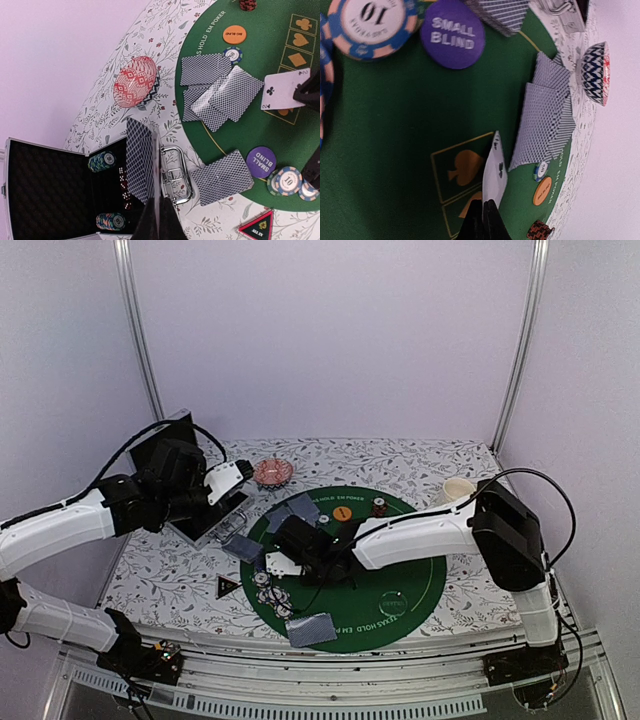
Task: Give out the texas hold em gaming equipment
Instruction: Flop the poker card in the community card area.
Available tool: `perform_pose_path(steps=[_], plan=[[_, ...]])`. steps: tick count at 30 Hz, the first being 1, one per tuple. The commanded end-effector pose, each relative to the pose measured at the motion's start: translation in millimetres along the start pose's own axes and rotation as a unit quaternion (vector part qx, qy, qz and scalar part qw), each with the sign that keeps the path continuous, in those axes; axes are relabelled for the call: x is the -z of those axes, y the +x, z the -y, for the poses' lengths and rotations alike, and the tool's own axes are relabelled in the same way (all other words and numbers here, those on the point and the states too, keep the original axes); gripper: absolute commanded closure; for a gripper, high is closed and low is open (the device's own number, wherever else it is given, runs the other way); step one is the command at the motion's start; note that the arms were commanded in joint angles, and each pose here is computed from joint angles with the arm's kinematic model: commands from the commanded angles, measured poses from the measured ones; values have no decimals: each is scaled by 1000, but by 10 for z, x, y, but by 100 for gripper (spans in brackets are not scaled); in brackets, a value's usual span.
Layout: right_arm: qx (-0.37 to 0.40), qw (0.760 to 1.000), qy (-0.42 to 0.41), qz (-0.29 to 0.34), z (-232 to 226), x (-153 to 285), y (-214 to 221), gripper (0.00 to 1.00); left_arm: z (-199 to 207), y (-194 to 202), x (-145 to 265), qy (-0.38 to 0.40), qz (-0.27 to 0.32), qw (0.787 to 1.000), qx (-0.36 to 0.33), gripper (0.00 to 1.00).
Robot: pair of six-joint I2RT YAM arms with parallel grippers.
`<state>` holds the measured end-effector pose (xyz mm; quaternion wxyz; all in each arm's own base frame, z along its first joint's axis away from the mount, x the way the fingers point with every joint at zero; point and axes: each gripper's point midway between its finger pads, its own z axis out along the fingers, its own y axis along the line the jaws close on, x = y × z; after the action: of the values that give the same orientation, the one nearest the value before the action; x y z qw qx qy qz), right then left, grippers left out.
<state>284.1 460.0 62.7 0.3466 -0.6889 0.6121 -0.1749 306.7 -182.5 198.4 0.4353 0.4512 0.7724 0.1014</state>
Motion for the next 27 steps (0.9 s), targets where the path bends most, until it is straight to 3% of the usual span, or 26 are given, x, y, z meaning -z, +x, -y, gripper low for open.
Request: perform_pose_path(steps=[1, 8, 27], plan=[[36, 998, -45, -18, -235, -12, -28, 98, -44, -50, 45, -2, 22, 1000, 15, 100], [15, 993, -114, -19, -454, -42, -152, 98, -24, -65, 45, 4, 26, 1000, 15, 100], [-55, 987, -132, -67, -475, -270, -30, 96, 29, -90, 38, 18, 31, 999, 13, 100]])
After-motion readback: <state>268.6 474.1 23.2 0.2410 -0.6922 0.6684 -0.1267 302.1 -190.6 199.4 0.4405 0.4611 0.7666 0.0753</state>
